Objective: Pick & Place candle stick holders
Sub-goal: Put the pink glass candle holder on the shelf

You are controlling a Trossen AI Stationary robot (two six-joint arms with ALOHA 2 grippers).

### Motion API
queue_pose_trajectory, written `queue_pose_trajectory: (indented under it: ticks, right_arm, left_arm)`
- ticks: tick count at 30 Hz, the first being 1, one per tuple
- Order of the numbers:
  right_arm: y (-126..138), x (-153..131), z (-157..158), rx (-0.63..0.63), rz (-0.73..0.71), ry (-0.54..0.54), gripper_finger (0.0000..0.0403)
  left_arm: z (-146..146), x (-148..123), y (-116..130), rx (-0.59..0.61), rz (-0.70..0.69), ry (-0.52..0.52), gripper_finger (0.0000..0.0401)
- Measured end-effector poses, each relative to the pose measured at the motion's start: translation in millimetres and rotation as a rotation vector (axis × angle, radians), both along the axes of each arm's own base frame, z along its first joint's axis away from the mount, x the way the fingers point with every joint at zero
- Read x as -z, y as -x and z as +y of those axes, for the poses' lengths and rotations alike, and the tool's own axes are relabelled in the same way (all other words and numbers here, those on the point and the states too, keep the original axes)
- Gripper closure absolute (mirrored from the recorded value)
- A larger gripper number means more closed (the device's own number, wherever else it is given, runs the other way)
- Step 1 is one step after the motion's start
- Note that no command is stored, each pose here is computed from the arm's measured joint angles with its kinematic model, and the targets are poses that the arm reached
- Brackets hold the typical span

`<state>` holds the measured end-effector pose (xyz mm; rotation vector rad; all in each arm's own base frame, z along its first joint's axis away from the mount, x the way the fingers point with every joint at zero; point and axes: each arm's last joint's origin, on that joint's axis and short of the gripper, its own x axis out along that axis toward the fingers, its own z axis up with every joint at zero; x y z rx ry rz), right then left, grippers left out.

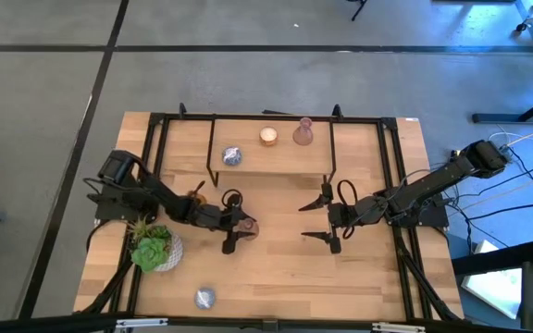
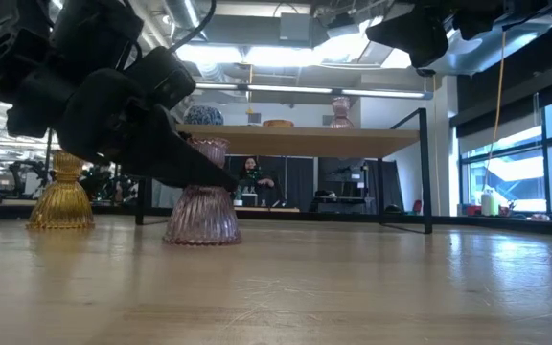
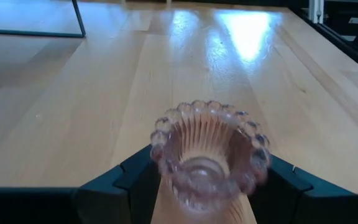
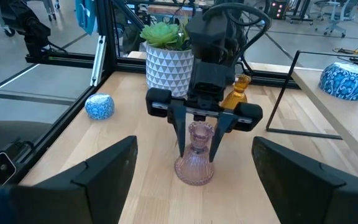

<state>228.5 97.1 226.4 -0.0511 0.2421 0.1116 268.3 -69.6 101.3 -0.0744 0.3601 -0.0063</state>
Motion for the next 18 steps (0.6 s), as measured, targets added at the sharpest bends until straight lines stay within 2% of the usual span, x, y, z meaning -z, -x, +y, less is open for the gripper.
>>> queue_pose_trajectory:
  ticks: [18]
  right_arm:
    - [0.2, 0.7, -0.1, 0.0, 0.007, 0.003, 0.0082]
  left_arm:
    - [0.0, 8.6, -13.8, -0.003, -0.012, -0.004, 0.0199]
